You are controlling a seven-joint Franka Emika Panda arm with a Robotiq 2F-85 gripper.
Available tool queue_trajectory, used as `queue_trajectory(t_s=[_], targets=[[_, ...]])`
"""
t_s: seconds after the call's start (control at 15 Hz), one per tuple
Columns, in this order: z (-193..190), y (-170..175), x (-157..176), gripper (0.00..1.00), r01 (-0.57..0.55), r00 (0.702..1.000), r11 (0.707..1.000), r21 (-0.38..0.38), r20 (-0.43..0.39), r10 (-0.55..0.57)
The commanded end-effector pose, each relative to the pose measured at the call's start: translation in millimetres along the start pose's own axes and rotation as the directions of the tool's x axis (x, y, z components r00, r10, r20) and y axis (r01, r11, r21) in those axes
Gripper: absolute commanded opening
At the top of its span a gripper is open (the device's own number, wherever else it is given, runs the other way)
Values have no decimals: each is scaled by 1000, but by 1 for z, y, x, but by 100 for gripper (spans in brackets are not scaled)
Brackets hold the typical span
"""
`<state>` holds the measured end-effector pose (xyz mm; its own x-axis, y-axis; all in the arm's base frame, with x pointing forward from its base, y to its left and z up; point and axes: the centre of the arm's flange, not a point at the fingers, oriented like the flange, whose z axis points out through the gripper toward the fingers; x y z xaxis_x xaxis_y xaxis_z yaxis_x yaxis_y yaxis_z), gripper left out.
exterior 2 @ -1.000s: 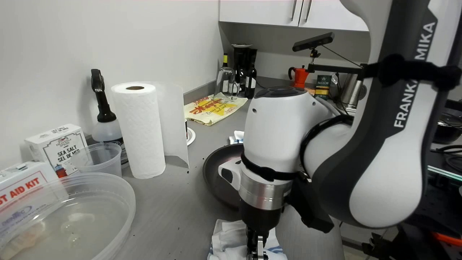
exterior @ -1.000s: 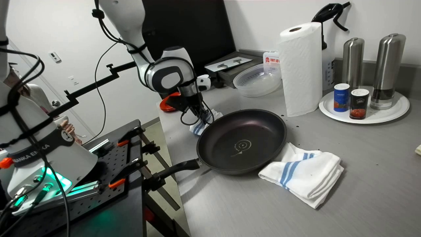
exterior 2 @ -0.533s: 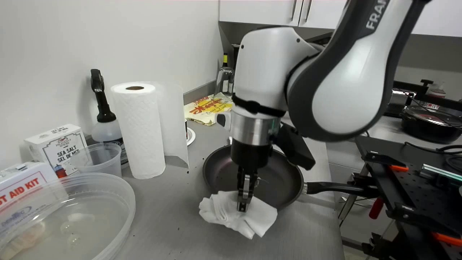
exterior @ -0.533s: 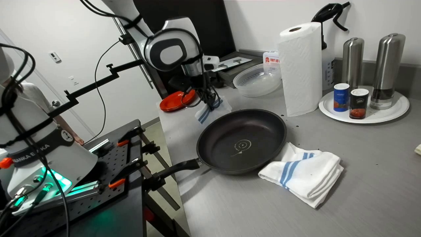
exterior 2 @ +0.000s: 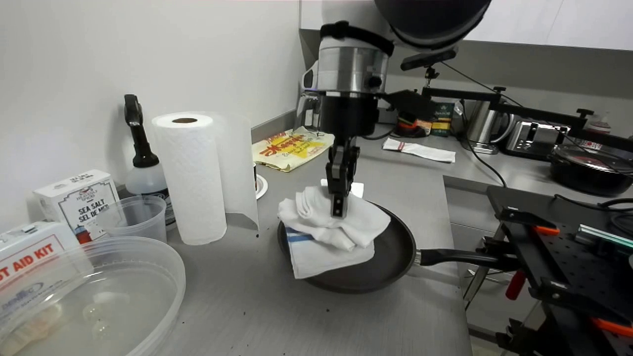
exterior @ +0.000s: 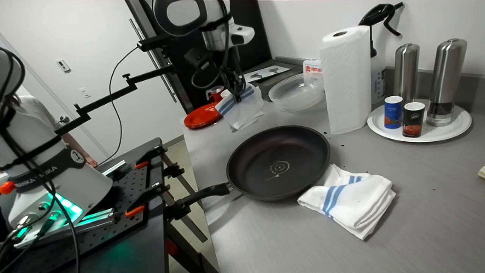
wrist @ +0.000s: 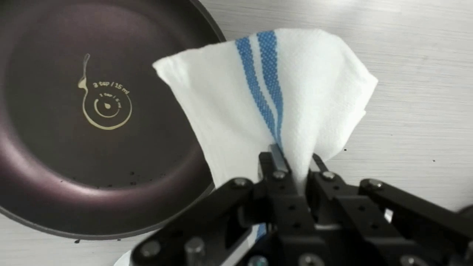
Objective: Pick the cloth and wipe the pan
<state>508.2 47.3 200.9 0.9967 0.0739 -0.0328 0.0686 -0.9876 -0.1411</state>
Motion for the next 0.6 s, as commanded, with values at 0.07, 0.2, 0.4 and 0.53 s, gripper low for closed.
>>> queue_trajectory(t_s=[0.07,0.2,0.4,0.53], targets=[[-45,14,-5,3,-29,999,1000,-1,-33,29],[-53,25,-2,3,-44,998,999,-6,-51,43],[-61,39,5,3,-70,995,997,-9,-72,69],[-63,41,8,3,-77,995,997,-5,-68,76]])
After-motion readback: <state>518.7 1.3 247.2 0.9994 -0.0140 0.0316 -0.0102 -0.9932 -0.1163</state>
